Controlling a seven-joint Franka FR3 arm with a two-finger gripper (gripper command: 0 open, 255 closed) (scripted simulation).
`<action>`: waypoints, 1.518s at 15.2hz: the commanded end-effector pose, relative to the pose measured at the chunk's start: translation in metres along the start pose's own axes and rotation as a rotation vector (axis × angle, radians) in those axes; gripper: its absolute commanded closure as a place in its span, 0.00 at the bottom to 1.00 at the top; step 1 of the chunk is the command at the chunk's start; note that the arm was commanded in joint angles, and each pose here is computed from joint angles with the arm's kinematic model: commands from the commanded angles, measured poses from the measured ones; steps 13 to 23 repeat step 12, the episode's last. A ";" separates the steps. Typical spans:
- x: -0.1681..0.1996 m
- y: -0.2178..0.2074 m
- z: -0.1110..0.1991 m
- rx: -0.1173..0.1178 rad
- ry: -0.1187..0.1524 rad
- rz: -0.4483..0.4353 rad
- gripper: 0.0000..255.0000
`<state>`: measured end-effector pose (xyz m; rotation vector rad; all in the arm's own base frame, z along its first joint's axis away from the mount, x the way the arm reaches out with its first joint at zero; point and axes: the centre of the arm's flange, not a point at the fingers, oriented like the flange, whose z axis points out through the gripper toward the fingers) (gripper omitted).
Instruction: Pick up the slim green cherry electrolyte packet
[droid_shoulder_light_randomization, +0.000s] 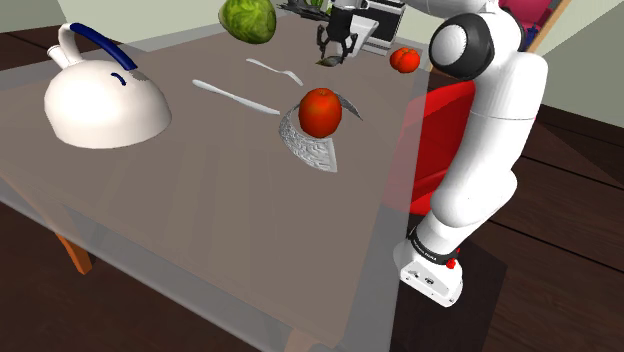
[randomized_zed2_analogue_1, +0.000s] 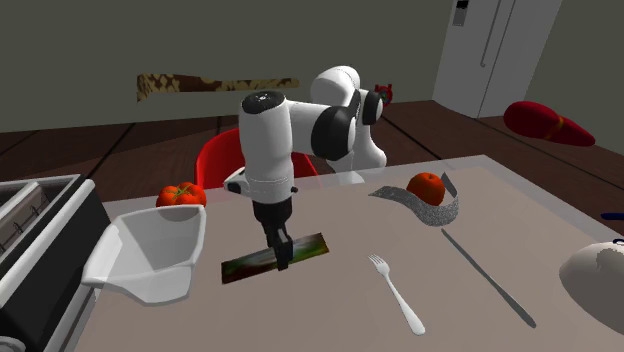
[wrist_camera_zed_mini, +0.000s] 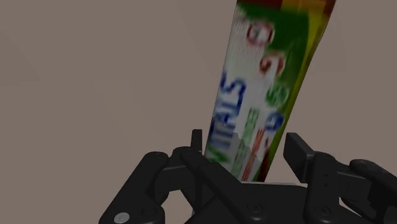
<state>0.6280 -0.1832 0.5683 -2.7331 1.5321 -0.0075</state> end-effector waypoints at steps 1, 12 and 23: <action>0.000 0.000 -0.010 0.000 0.000 0.000 1.00; 0.000 -0.001 -0.058 0.000 0.000 0.000 1.00; 0.000 -0.001 -0.058 0.000 0.000 0.000 1.00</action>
